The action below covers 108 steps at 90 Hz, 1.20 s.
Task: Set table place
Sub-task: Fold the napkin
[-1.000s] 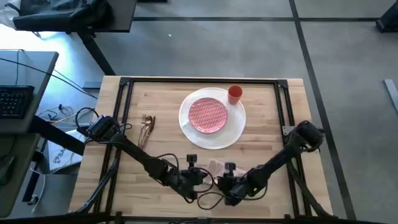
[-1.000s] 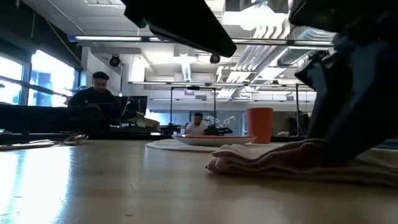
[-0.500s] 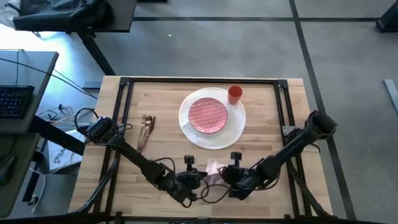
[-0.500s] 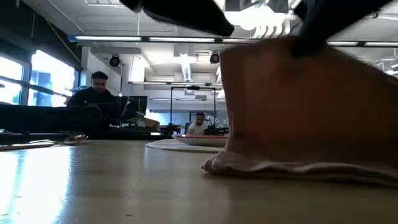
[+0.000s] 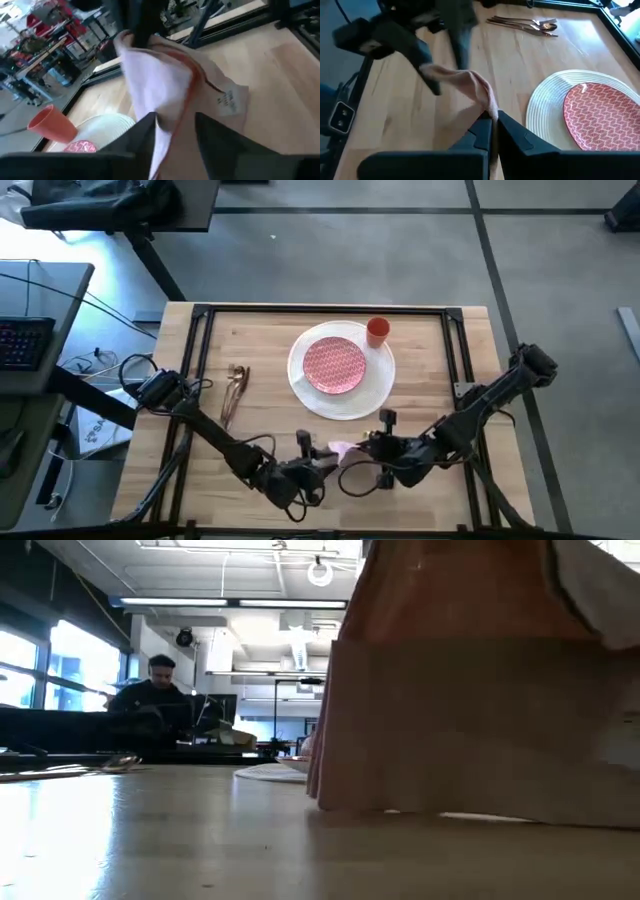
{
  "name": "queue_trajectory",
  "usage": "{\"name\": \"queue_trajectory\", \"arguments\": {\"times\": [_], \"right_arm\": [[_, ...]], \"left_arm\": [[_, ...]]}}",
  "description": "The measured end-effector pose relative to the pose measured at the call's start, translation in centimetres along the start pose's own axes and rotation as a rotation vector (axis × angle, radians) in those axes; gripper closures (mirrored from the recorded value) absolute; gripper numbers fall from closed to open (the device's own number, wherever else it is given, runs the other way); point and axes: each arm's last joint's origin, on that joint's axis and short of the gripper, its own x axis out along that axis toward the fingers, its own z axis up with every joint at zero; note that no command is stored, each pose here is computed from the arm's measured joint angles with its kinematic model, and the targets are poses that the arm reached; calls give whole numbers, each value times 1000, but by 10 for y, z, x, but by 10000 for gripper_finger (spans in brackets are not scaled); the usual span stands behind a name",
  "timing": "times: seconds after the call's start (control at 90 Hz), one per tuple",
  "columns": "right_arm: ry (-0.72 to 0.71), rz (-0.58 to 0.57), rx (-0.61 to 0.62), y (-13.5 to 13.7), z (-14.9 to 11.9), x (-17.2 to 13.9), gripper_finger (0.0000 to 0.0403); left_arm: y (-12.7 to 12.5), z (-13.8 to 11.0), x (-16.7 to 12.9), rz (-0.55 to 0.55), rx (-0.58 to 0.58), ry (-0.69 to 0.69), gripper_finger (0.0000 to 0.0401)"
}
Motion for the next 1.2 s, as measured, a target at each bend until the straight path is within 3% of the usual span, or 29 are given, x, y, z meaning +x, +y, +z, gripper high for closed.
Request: {"name": "queue_trajectory", "arguments": {"times": [0.133,0.256,0.356,0.478,0.556,0.733,0.878,1.056,1.2], "right_arm": [[2,14,16,1,0,0,403],[0,32,17,4,-1,-2,403],[-3,41,14,6,-1,-3,403],[-4,48,-3,8,-2,-5,403],[-5,48,-27,8,-2,-5,403],[-36,-57,-115,3,5,-10,392],[-90,-172,-117,-5,29,-28,350],[-104,-140,-129,0,33,-34,289],[-62,-64,-101,10,5,-16,262]], "left_arm": [[7,-1,6,76,-25,12,233],[10,-1,13,23,-37,12,242],[11,0,15,2,-39,4,284],[11,2,14,18,7,-8,374],[13,8,10,78,37,-28,391],[39,47,-13,242,118,-56,400],[65,85,-34,269,137,-105,401],[67,90,-47,208,133,-120,401],[52,64,-37,10,25,-46,401]]}}
